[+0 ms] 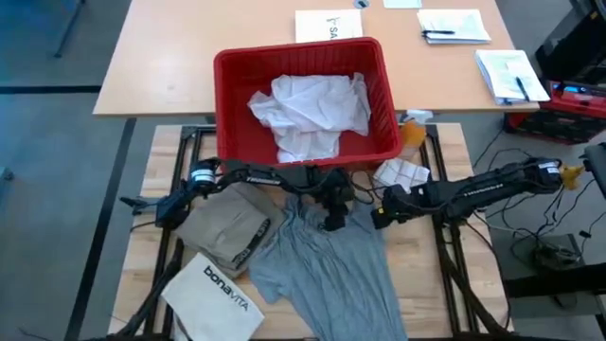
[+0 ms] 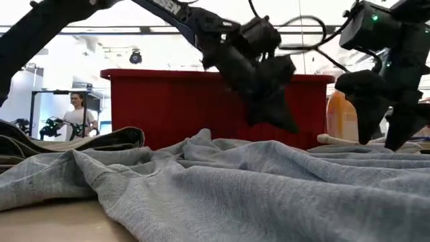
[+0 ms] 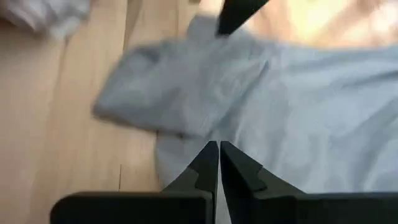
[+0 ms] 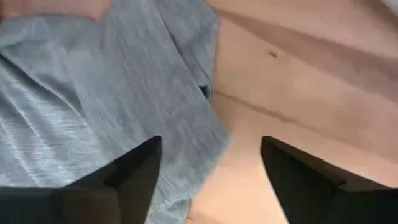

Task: Fold laundry
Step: Fold the gray shirt

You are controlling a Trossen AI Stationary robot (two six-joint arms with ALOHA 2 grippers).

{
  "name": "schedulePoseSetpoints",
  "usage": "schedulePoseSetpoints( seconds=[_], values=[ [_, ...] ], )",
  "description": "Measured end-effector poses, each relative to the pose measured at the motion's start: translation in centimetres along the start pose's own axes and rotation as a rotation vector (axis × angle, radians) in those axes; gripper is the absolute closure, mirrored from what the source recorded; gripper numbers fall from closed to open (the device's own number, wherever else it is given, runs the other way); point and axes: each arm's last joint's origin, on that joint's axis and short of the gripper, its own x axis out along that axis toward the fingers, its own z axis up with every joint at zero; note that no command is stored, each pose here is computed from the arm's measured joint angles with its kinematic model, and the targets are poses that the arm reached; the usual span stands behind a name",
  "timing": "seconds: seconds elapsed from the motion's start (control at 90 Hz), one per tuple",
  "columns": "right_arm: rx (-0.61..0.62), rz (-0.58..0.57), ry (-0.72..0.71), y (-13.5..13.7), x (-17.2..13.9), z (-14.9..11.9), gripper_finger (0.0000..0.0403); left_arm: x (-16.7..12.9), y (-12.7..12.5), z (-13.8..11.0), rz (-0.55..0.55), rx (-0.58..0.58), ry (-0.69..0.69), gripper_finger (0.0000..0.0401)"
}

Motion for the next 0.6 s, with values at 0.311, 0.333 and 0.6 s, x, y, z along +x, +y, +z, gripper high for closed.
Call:
schedulePoseSetpoints(
  seconds=[0.311, 0.333, 0.6],
  values=[
    [0.026, 0.031, 0.002, 0.0, 1.8, -0.1, 0.0183, 2.2, 0.5, -1.3, 0.016, -0.035, 0.033, 0.0401],
    [0.027, 0.028, 0.002, 0.0, 1.9, -0.1, 0.0191, 2.3, 0.5, -1.4, 0.016, -0.035, 0.034, 0.0401],
    [0.042, 0.017, -0.043, 0.2, 1.6, 0.1, 0.0336, 3.1, 0.8, -2.1, 0.036, -0.097, 0.064, 0.0401]
  ],
)
